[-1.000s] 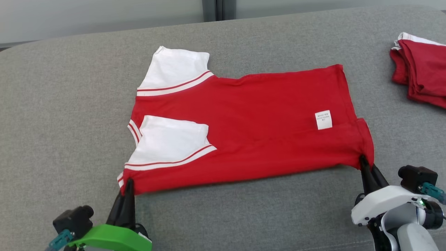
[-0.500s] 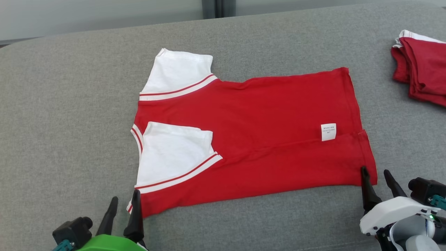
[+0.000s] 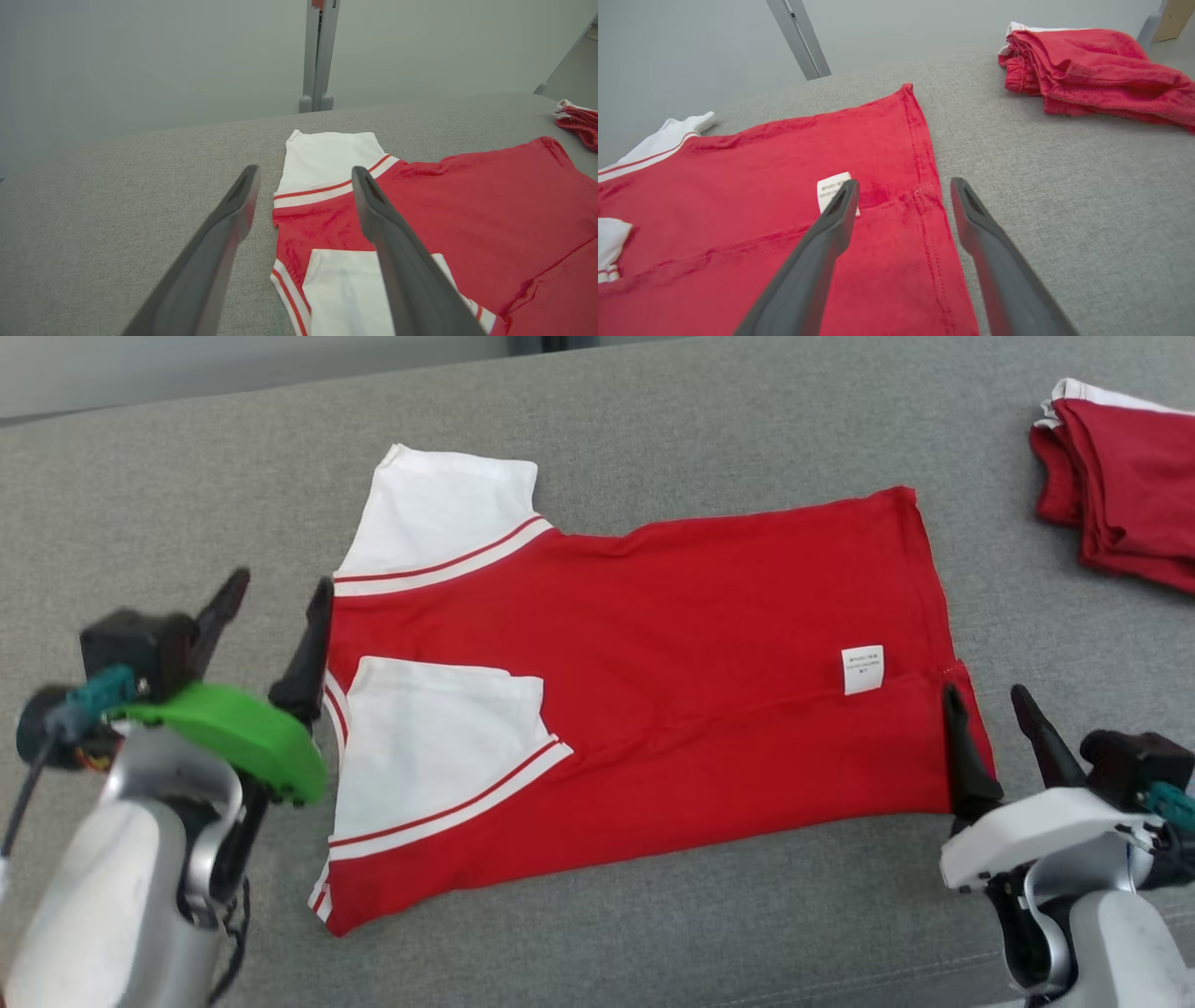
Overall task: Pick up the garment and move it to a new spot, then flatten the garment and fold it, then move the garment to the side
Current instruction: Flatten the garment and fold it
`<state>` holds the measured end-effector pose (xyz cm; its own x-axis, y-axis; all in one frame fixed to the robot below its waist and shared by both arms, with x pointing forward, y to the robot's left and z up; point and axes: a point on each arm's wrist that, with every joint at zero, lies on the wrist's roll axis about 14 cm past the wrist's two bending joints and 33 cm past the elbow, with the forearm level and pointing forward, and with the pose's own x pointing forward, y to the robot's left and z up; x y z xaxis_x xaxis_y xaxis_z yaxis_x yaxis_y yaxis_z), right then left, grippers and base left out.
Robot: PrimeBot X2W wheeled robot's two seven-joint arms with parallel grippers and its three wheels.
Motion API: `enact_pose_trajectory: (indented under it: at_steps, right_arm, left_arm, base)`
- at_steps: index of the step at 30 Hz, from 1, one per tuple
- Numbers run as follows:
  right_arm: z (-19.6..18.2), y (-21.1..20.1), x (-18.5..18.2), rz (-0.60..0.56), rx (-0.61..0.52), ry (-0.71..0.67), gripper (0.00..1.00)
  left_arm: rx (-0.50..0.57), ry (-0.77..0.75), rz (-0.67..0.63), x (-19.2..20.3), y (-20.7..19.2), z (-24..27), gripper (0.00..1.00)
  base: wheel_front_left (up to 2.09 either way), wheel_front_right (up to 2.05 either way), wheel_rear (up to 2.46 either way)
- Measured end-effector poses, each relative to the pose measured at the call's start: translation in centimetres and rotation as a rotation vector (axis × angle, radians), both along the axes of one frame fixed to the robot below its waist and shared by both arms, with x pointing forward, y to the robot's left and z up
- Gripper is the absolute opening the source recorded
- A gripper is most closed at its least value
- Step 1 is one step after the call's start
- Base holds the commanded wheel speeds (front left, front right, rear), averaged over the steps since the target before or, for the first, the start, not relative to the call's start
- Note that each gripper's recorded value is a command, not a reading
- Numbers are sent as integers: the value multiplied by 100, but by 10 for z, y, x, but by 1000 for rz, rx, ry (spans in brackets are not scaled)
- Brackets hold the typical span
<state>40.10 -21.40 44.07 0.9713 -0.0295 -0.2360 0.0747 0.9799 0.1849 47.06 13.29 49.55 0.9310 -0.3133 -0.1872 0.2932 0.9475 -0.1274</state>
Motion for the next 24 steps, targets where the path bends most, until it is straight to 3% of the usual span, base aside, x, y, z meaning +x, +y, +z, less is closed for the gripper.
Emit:
enact_pose_trajectory:
  at_steps: [6,11,16,24]
  right_arm:
    - [10,26,38,86,-5,-49,100]
    - [7,38,62,128,-16,-67,100]
    - [-3,39,79,141,-31,-68,100]
    - [-22,23,86,112,-63,-40,100]
  left_arm:
    - [142,29,-96,70,-14,11,100]
    - [177,138,-123,115,-20,-4,100]
    - [217,325,-163,138,-23,-48,100]
    - [222,485,-180,157,-27,-102,100]
  base:
    - [0,0,0]
    - [0,0,0]
    - [0,0,0]
    - [0,0,0]
